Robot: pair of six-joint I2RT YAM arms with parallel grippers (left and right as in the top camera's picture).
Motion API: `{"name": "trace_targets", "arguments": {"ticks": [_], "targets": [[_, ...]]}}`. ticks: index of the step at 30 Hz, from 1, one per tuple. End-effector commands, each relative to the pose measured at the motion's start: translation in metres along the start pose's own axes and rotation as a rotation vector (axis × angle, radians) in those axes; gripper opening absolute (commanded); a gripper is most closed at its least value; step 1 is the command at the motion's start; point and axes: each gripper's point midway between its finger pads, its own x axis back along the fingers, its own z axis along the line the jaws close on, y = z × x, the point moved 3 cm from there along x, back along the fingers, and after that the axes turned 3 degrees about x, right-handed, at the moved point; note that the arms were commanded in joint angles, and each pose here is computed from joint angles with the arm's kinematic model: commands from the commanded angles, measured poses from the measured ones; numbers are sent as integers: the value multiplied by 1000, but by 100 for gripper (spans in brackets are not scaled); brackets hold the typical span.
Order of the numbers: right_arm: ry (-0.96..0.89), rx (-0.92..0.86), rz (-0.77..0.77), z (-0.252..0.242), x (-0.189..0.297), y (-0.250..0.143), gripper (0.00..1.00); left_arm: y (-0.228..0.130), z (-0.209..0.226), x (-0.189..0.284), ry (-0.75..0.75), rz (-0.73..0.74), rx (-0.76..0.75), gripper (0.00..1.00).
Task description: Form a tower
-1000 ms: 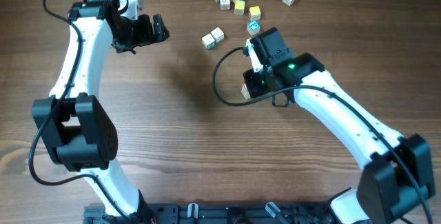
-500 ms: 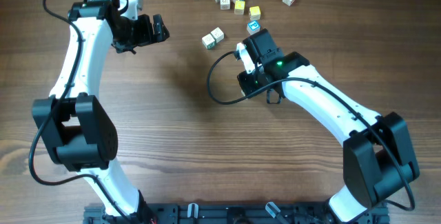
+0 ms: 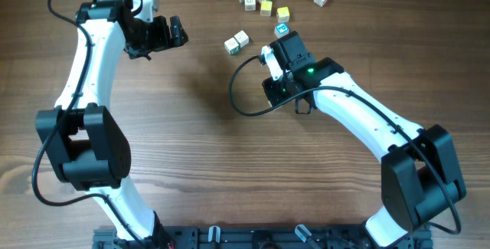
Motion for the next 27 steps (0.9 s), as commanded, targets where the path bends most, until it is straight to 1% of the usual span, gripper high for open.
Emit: {"name": "trace_targets", "arguments": {"ticks": [1,3,6,7,9,12,13,16,18,19,21,22,24,25,26,27], "targets": [[7,15,16,2,-6,-4,38,-1,0,-3,-1,8,-19,100],[7,14,20,2,-8,-5,39,-1,0,-3,-1,8,-19,100],[7,13,27,1,-10,-6,47,-1,0,-3,-1,8,-19,100],[7,14,22,1,-10,-5,52,-1,0,-3,-1,8,-19,100],[7,14,12,1,-7,0,71,-1,0,-3,-1,8,-19,100],[6,12,-7,2,18,24,94,-1,0,-3,-1,8,-19,100],[8,7,-13,3,29,32,100,-1,0,-3,-1,8,-19,100],[14,21,-9,5,48,42,100,-1,0,-3,-1,8,-19,100],[15,18,7,5,49,39,100,-1,0,-3,-1,8,-19,100],[17,12,42,6,51,32,100,-1,0,-3,-1,8,-19,100],[17,9,74,6,65,32,100,-1,0,-3,-1,8,-19,100],[17,10,55,7,78,41,99,-1,0,-3,-1,8,-19,100],[24,10,-31,9,107,68,100,-1,0,-3,-1,8,-19,100],[17,-9,-147,6,126,96,100,-1,0,-3,-1,8,-19,100],[15,-16,-170,5,127,101,100,-1,0,-3,-1,8,-19,100],[-5,-81,-203,-7,125,109,100,-1,0,-3,-1,8,-19,100]]}}
